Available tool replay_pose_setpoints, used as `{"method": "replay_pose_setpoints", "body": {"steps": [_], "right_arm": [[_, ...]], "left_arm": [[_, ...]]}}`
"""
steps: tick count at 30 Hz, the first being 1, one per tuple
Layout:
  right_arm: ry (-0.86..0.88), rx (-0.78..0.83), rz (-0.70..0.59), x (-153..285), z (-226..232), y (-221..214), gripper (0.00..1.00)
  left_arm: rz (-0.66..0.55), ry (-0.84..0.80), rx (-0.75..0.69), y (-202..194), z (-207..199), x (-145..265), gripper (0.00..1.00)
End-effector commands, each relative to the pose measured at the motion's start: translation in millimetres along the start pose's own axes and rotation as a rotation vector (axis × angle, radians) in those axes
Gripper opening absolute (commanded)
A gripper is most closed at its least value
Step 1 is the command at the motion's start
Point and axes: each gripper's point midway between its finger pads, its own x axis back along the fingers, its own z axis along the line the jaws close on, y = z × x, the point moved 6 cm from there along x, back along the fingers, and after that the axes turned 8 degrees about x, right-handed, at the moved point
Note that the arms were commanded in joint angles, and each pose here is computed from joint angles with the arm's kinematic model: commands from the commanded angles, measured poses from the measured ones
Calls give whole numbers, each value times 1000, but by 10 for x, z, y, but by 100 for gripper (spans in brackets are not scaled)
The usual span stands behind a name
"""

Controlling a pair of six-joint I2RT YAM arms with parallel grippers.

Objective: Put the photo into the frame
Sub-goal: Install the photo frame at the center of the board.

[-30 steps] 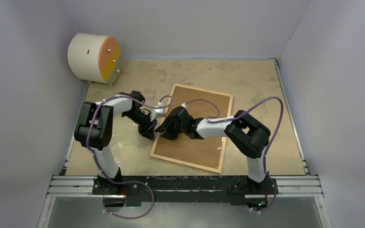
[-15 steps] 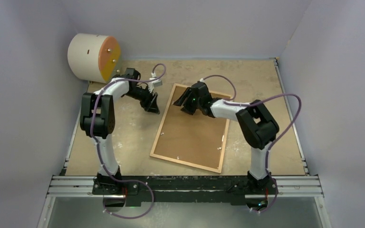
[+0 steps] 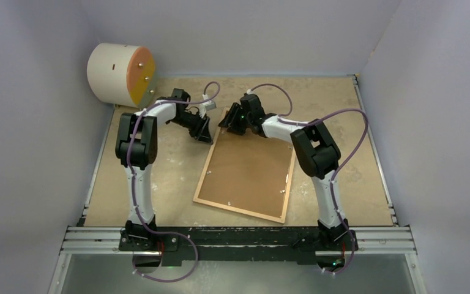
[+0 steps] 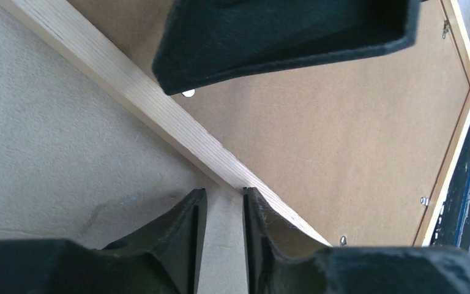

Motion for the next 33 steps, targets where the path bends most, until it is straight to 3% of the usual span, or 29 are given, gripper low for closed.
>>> {"method": "replay_pose_setpoints", "body": {"steps": [1, 8, 33], "right_arm": [[24, -3, 62, -92, -6, -62, 50], [-30, -65, 83, -22, -124, -182, 48], [-29, -137, 129, 1, -10, -366, 47]], "left_arm": [[7, 0, -13, -73, 65, -73, 28], [15, 4, -1, -182, 92, -123, 21], [30, 10, -34, -232, 41, -166, 18]]}}
